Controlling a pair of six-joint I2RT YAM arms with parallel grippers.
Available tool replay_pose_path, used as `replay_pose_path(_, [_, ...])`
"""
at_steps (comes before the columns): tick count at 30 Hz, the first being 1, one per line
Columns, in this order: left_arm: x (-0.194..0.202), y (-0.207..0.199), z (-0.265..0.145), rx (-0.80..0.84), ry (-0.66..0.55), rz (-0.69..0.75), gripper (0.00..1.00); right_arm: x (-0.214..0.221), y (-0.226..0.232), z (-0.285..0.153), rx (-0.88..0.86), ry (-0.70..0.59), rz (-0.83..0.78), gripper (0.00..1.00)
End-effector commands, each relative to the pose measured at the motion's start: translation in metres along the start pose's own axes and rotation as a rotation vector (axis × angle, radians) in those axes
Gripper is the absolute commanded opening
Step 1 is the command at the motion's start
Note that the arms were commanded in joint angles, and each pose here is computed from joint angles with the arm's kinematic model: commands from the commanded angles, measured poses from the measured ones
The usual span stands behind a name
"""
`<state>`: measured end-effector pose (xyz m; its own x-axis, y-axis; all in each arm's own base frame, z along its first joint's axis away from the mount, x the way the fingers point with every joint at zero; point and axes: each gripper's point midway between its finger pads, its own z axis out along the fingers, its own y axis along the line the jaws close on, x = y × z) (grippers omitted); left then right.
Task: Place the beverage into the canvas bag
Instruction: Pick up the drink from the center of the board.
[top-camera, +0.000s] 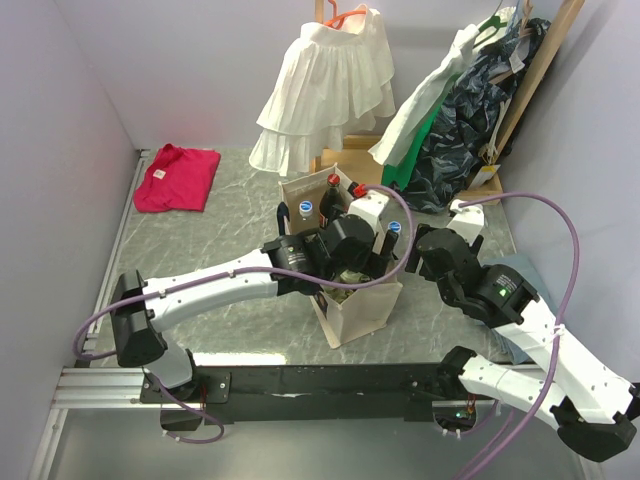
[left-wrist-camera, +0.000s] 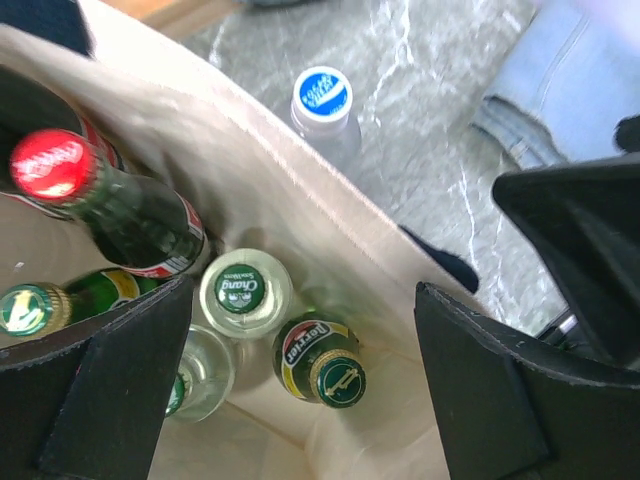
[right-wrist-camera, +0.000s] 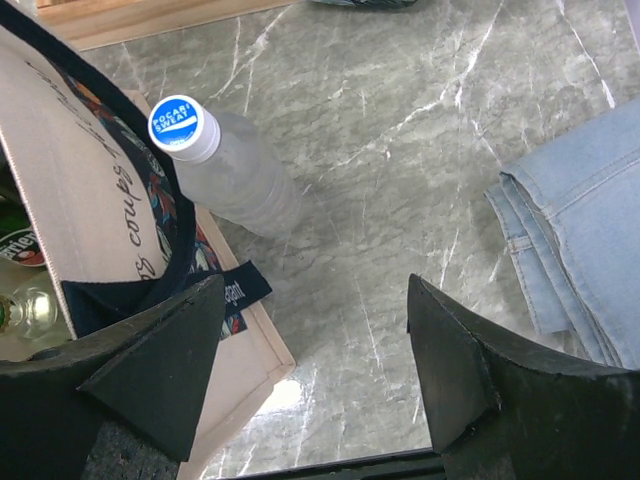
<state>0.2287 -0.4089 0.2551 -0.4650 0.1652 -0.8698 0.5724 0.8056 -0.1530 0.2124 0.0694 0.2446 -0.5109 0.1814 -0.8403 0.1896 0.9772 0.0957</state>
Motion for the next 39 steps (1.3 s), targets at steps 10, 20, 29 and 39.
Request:
replay_pose_path(10, [-0.053,0.023,-0.043,-0.089,-0.140,-0.022,0.96,-0.015,0.005,-0.007,-0.034,-0.037,0.075,0.81])
replay_pose_path(20, [-0.077,0.060,-0.083,-0.218,-0.219,-0.026,0.96,-0.024,0.029,0.009,-0.074,0.036,0.056,0.82])
replay_pose_path(29, [-0.087,0.088,-0.119,-0.288,-0.280,-0.073,0.96,-0.036,0.043,0.040,-0.114,0.112,0.091,0.83])
replay_pose_path(39, [-0.092,0.107,-0.142,-0.322,-0.315,-0.114,0.96,-0.045,0.065,0.065,-0.155,0.116,0.069,0.82])
